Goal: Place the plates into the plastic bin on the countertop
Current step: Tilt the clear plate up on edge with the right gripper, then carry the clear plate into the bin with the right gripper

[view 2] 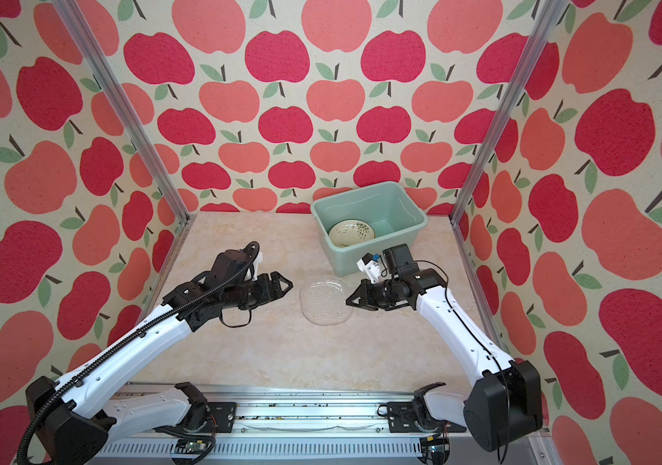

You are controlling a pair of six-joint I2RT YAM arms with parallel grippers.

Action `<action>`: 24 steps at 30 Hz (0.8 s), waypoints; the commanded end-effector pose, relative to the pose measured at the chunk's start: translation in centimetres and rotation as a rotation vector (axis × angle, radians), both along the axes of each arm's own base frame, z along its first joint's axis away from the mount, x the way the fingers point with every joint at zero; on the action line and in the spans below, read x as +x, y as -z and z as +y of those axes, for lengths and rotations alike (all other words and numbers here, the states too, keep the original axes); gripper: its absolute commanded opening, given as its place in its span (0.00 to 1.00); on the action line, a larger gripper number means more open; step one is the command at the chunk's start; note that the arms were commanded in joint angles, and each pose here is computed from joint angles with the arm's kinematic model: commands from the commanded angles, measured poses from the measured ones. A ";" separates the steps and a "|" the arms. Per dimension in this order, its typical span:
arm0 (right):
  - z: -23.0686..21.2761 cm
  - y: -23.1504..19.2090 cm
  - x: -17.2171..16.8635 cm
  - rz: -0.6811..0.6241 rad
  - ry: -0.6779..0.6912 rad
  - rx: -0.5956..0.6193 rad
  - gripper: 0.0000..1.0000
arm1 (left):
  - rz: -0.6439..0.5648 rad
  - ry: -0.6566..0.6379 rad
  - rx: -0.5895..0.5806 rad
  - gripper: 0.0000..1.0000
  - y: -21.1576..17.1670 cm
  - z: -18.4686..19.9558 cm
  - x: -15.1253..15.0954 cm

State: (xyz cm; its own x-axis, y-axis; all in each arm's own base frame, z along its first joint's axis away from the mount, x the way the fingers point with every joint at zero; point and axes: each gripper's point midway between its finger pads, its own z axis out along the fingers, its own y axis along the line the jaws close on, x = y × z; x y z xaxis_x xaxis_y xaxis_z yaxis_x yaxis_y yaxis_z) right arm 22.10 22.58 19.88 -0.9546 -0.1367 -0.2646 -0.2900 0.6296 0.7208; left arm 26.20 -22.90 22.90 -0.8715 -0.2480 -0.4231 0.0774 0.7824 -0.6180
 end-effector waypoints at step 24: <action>-3.8 -10.0 15.7 -0.268 0.110 -0.119 0.00 | -0.098 -0.014 0.009 0.89 -3.3 0.0 2.3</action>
State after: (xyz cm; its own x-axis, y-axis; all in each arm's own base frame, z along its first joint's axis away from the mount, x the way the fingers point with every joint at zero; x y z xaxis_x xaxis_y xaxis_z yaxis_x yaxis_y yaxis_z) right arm 36.35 19.52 30.10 -0.8746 -0.0312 -0.4838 -0.3629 0.7039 0.6106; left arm 27.91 -23.58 24.98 -0.8432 -0.2545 -0.4736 0.1135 0.7767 -0.6195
